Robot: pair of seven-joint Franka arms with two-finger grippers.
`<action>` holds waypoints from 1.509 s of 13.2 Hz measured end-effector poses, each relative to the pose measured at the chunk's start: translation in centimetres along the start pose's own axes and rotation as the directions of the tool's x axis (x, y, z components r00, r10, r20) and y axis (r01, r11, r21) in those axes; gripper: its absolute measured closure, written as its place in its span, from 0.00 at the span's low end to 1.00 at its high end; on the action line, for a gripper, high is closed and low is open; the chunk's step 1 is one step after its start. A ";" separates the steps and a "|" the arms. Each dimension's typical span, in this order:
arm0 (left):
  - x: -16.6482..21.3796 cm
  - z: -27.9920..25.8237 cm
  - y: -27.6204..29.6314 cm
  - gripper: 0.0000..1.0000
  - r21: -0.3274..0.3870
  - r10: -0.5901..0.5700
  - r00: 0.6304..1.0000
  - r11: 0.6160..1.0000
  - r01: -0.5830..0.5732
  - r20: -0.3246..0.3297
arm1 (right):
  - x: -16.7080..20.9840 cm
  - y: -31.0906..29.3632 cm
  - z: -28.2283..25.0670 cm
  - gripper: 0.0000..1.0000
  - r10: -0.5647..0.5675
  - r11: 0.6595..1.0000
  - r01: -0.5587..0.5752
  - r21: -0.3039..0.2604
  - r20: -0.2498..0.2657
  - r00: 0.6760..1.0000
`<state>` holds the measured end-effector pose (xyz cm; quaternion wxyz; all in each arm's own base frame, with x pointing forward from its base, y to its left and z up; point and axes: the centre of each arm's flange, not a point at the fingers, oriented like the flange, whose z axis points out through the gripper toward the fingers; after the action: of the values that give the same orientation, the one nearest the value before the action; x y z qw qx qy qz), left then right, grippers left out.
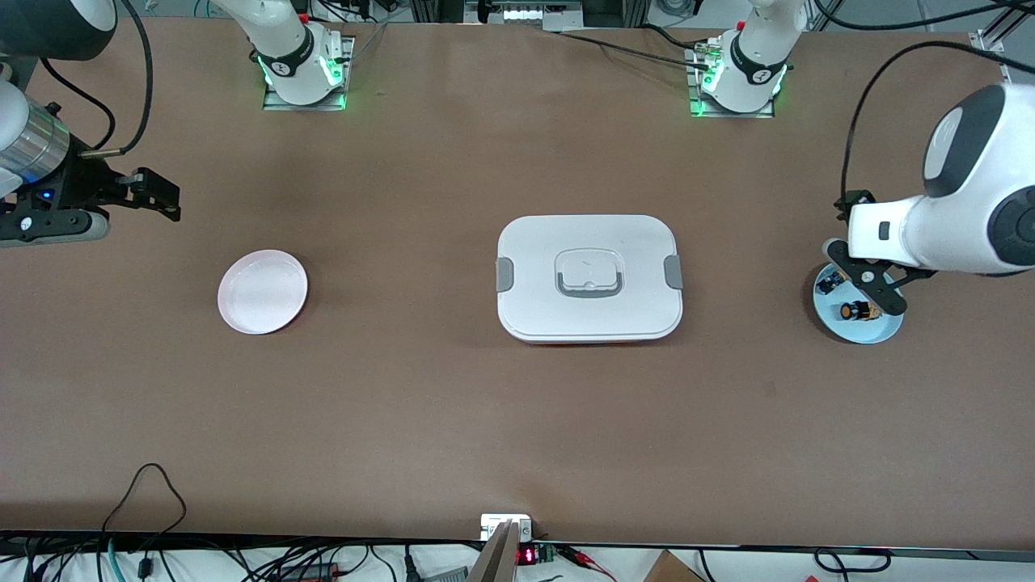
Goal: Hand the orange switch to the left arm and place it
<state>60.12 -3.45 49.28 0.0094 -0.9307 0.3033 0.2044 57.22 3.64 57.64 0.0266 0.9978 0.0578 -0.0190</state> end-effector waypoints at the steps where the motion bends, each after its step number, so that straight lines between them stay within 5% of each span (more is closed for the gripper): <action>1: 0.0 -1.0 0.4 0.00 -0.011 -0.061 0.998 0.998 0.060 -0.025 | 0.0 0.0 0.0 0.00 0.000 1.000 0.000 0.000 0.000 1.000; 6: -0.5 -4.5 0.3 0.00 -0.049 -0.248 0.951 0.969 0.243 -0.186 | 0.0 0.1 0.0 0.00 0.002 1.000 -0.002 0.000 0.000 1.000; 9: -2.3 -6.1 1.3 0.00 -0.069 -0.479 0.830 0.874 0.481 -0.285 | 0.0 -0.4 0.0 0.00 -0.007 1.000 0.007 -0.001 -0.001 1.000; 12: -3.1 -5.3 3.4 0.00 -0.076 -0.572 0.737 0.805 0.588 -0.361 | 0.0 -0.5 0.0 0.00 -0.006 1.000 0.006 -0.003 -0.001 1.000; 16: -5.0 -4.9 4.8 0.00 -0.114 -0.590 0.709 0.793 0.598 -0.387 | 0.0 0.8 0.0 0.00 0.019 1.000 -0.019 0.009 0.000 1.000; 20: -5.8 -5.3 5.9 0.00 -0.124 -0.590 0.719 0.797 0.591 -0.367 | 0.0 0.8 0.0 0.00 0.020 1.000 -0.020 0.013 -0.001 1.000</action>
<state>54.51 -5.74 57.00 0.0149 -0.9998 -0.0133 0.0023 57.28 2.82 57.68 0.0204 0.9985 0.0478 -0.0188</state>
